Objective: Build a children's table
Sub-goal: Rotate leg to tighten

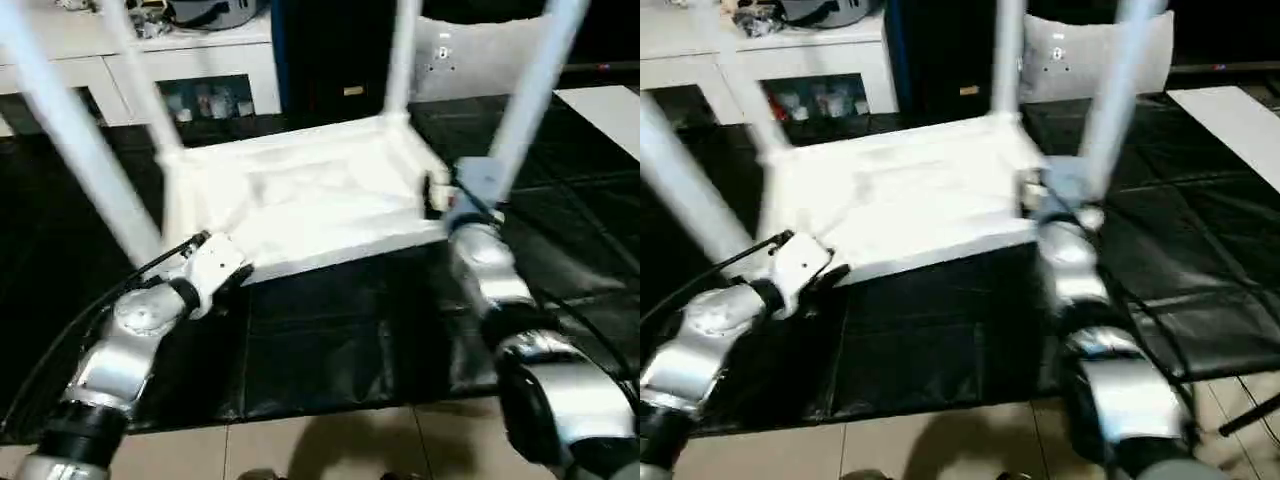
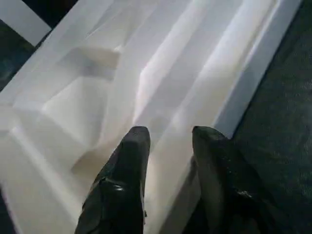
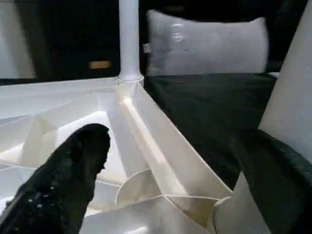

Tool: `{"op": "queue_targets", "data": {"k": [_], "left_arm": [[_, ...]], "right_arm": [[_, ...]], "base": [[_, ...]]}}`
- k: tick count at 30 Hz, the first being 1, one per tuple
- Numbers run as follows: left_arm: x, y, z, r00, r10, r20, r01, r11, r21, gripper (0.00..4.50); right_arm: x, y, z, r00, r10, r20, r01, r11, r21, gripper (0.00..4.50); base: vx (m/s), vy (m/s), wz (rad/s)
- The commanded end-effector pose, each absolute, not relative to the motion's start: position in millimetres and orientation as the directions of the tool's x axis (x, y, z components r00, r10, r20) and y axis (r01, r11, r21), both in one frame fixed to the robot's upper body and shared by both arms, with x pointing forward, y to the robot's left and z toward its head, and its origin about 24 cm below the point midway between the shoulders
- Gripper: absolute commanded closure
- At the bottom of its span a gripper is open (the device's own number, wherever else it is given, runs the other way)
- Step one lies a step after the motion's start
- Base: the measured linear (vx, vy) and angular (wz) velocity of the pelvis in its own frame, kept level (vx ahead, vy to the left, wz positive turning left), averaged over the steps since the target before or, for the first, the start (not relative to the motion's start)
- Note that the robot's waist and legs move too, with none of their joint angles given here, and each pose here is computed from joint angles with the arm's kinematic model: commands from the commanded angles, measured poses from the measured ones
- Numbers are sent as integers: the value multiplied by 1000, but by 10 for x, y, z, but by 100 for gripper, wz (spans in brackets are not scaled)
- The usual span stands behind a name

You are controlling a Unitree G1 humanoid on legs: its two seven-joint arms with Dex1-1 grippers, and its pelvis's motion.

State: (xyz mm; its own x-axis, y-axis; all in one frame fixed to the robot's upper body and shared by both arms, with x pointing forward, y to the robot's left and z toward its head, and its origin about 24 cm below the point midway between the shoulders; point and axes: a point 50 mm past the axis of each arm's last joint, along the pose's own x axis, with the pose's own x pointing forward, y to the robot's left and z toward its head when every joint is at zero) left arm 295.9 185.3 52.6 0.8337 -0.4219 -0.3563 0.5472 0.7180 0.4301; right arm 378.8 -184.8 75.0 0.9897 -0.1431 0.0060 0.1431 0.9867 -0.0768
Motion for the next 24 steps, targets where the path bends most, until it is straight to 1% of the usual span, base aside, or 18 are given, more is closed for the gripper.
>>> {"op": "queue_targets", "data": {"k": [1, 3, 4, 5, 6, 7, 8, 9, 10, 12, 13, 15, 16, 17, 18, 20, 22, 24], "left_arm": [[2918, 1810, 474, 839, -436, -326, 539, 748, 387, 289], [2891, 1784, 447, 847, -441, -297, 526, 776, 348, 289], [2891, 1784, 447, 847, -441, -297, 526, 776, 348, 289], [2853, 1778, 423, 868, -423, -259, 490, 813, 313, 289], [2841, 1779, 414, 878, -412, -245, 473, 827, 304, 289], [2817, 1770, 408, 887, -404, -223, 455, 847, 275, 289], [2807, 1766, 406, 891, -402, -214, 448, 855, 262, 269], [2760, 1726, 414, 900, -405, -160, 429, 888, 168, 269], [2731, 1704, 422, 906, -404, -125, 417, 903, 105, 259], [2659, 1704, 399, 936, -347, -57, 350, 936, 50, 250], [2592, 1727, 331, 955, -292, -41, 295, 953, 72, 250], [2579, 1731, 318, 958, -283, -39, 285, 956, 76, 227], [2487, 1738, 248, 969, -248, 0, 248, 967, 60, 212], [2481, 1739, 245, 969, -246, 4, 246, 968, 58, 209], [2432, 1748, 210, 975, -221, 28, 220, 975, 29, 204], [2358, 1781, 158, 986, -152, 65, 152, 988, 7, 194], [2338, 1790, 141, 989, -131, 69, 131, 991, -2, 170], [2303, 1803, 113, 992, -100, 75, 99, 995, 11, 164]], "right_arm": [[3720, -1984, 696, 979, -202, 3, 202, 978, -60, 0], [3685, -1942, 683, 989, -149, 21, 150, 986, -73, 0], [3685, -1942, 683, 989, -149, 21, 150, 986, -73, 0], [3636, -1806, 674, 999, 10, 35, -8, 998, -65, 0], [3611, -1748, 671, 996, 76, 38, -74, 996, -56, 0], [3572, -1656, 673, 981, 190, 42, -190, 982, -7, 0], [3553, -1619, 676, 970, 237, 46, -238, 971, 14, 0], [3506, -1559, 681, 952, 301, 63, -302, 953, 13, 0], [3482, -1537, 681, 945, 320, 72, -321, 947, -2, 0], [3399, -1450, 647, 918, 391, 70, -392, 920, -11, 0], [3338, -1396, 614, 905, 421, 68, -423, 905, 29, 0], [3327, -1386, 609, 902, 426, 68, -428, 903, 36, 0], [3222, -1277, 572, 852, 519, 65, -523, 850, 61, 0], [3215, -1270, 570, 848, 525, 65, -529, 846, 61, 0], [3144, -1207, 553, 806, 589, 60, -592, 805, 45, 0], [3042, -1133, 501, 748, 663, 32, -664, 747, 24, 0], [3016, -1121, 483, 734, 679, 20, -679, 733, 23, 0], [2993, -1112, 458, 725, 689, 2, -689, 725, 5, 0]], "base": [[0, 0, 0], [0, 0, 0], [0, 0, 0], [0, 0, 0], [0, 0, 0], [0, 0, 0], [0, 0, 0], [0, 0, 0], [0, 0, 0], [0, 0, 0], [0, 0, 0], [0, 0, 0], [0, 0, 0], [0, 0, 0], [0, 0, 0], [0, 0, 0], [0, 0, 0], [0, 0, 0]]}}
